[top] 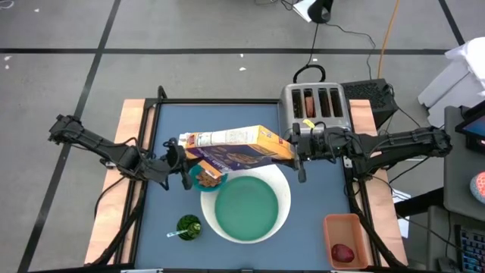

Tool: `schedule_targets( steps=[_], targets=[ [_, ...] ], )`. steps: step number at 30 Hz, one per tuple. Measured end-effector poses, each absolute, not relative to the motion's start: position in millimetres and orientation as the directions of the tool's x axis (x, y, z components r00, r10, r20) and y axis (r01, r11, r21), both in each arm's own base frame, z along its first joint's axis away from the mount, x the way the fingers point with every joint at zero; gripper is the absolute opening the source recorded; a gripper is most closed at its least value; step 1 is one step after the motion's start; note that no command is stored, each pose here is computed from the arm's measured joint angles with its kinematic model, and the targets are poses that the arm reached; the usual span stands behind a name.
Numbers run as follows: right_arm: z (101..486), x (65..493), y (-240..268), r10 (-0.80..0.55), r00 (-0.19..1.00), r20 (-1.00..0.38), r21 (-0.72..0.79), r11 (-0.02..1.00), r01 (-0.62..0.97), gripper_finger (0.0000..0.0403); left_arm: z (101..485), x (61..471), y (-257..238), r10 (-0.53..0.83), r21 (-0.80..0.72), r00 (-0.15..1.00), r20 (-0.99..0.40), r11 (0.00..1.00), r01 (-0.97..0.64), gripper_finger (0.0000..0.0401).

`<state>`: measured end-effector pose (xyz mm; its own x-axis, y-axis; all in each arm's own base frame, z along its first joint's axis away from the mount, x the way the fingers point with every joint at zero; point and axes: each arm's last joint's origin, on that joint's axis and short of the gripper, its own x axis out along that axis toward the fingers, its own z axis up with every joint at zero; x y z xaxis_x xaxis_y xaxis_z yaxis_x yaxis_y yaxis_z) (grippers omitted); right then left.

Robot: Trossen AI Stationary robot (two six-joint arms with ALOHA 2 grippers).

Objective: Arrange a breakfast setting
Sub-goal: Pour the cereal into the blue bowl

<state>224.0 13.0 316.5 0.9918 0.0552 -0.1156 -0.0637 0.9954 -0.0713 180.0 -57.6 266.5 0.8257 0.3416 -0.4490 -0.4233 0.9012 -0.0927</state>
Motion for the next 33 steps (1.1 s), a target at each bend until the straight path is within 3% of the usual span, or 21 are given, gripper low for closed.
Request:
schedule_targets(
  steps=[8, 15, 20, 27, 33],
  targets=[
    [313.6, 225.1, 13.2, 0.058, 0.988, -0.143, -0.067, 0.995, -0.068, 0.0171, 276.8, 182.2, -57.8, 0.335, -0.034, 0.869, -0.363, 0.928, -0.372, 0.0001],
    [311.3, 225.8, 13.1, 0.055, 0.986, -0.157, -0.063, 0.996, -0.066, 0.0171, 268.2, 176.9, -56.1, 0.343, -0.083, 0.827, -0.446, 0.904, -0.420, 0.0001],
    [312.8, 224.8, 13.2, 0.058, 0.987, -0.149, -0.064, 0.996, -0.068, 0.0171, 277.2, 178.0, -56.2, 0.332, -0.056, 0.863, -0.380, 0.923, -0.380, 0.0001],
    [310.8, 225.5, 13.2, 0.058, 0.985, -0.163, -0.063, 0.996, -0.069, 0.0171, 267.1, 179.9, -56.6, 0.354, -0.053, 0.825, -0.441, 0.907, -0.418, 0.0001],
    [311.7, 224.7, 13.4, 0.062, 0.985, -0.159, -0.063, 0.995, -0.073, 0.0171, 273.9, 182.0, -57.6, 0.341, -0.036, 0.856, -0.388, 0.923, -0.383, 0.0001]
  ],
)
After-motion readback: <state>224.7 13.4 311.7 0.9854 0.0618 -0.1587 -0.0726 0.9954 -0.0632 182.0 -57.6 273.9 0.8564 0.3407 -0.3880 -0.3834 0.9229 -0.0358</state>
